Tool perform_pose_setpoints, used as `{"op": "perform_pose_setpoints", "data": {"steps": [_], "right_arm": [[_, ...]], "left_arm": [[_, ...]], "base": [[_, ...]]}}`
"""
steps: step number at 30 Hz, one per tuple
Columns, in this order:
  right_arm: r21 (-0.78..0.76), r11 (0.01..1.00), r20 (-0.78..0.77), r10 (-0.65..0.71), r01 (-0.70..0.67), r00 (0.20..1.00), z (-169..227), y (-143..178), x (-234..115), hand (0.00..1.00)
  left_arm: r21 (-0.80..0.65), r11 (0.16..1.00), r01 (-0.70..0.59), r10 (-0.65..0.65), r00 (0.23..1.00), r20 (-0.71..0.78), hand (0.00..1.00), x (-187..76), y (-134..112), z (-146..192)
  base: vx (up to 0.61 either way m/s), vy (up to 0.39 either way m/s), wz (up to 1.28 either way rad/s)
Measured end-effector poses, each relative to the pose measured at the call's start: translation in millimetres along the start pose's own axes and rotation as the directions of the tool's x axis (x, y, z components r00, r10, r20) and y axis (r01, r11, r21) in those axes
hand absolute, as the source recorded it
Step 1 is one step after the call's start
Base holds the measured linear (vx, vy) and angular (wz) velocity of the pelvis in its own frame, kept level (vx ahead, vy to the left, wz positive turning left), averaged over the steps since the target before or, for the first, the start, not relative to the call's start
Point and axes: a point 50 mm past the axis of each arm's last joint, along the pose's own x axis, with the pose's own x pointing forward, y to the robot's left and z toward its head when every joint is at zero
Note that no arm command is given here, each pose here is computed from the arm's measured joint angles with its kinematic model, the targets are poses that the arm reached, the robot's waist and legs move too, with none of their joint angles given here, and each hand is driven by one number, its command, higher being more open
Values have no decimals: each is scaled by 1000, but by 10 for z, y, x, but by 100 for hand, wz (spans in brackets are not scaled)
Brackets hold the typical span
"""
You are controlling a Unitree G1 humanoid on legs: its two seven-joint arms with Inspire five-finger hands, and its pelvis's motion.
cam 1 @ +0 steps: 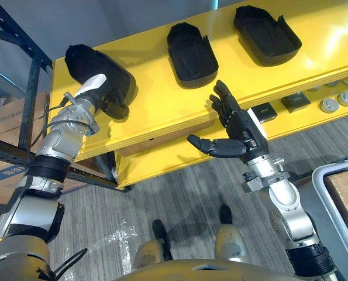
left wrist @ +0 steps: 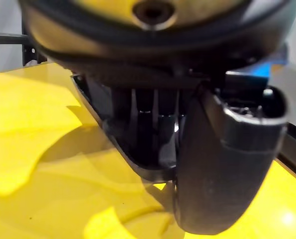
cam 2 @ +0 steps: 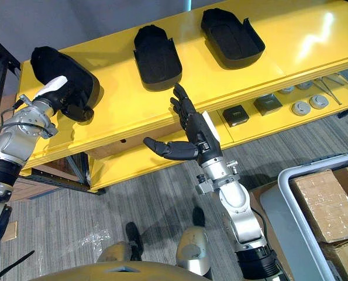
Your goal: Walk over and take three plastic housings, then place them on the shelf
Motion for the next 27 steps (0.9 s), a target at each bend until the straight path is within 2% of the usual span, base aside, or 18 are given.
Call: {"op": "perform_pose_setpoints", "data": {"steps": [11,19,26,27], "right_arm": [[54,999,-42,-7,10,999,-107,67,-103,100],[61,998,-71,-16,20,997,-153,72,-167,100],[75,997,-109,-8,16,994,-214,114,-248,100],[75,997,-111,-8,16,994,-217,114,-254,100]], "left_arm": [[142,990,8,-17,998,61,0,-54,-49,-2],[199,978,61,-78,994,81,0,-148,-55,-33],[209,968,140,-160,984,83,0,-222,-236,-117],[209,967,144,-164,983,81,100,-225,-243,-123]], "base": [[-3,0,-2],[1,-1,-4],[-2,0,0],[0,0,0]]}}
